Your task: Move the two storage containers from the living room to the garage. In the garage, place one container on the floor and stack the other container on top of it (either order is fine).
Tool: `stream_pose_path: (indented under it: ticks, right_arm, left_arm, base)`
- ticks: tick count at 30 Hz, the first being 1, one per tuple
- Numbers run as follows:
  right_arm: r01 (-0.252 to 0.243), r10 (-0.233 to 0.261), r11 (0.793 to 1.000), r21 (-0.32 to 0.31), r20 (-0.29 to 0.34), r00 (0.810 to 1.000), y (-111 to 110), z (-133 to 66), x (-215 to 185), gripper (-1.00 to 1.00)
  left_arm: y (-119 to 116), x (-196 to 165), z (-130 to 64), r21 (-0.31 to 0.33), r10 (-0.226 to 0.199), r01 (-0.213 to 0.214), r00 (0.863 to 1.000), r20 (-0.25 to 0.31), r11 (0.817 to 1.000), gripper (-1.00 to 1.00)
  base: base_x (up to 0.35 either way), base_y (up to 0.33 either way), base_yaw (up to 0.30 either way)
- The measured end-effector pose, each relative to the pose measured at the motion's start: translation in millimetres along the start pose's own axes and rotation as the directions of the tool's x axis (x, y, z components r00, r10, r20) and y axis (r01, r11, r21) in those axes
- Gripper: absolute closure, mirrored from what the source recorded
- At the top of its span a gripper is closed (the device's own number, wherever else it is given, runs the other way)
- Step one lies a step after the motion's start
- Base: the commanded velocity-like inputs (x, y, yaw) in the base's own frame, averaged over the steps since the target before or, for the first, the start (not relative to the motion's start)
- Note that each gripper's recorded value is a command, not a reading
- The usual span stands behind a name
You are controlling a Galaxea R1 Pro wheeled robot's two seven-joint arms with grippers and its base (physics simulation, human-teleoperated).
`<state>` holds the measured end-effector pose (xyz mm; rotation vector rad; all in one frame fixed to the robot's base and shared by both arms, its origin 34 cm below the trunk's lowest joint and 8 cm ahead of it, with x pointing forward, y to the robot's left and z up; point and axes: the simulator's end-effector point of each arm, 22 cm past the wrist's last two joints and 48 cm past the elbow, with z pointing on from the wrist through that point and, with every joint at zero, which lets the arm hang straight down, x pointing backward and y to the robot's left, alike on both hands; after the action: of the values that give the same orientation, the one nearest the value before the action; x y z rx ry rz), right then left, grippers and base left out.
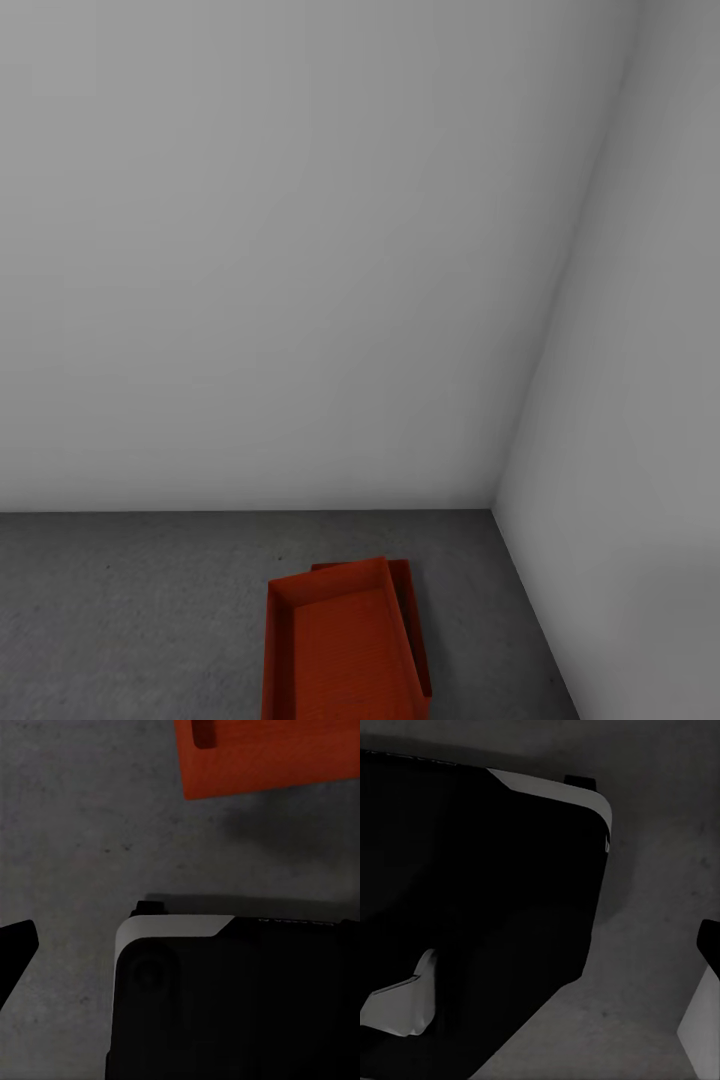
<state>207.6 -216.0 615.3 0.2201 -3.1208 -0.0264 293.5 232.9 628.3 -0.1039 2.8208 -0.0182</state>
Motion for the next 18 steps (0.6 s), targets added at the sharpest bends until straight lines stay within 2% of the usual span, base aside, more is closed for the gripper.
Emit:
stream_pose_path:
  ticks: [18]
  right_arm:
    - [0.0, 0.0, 1.0, 0.0, 0.0, 1.0, 0.0, 0.0, -0.2, -1.0]
  left_arm:
    - [0.0, 0.4, -0.1, 0.0, 0.0, 0.0, 1.0, -0.001, 1.0, -1.0]
  base:
    - [0.0, 0.0, 0.0]
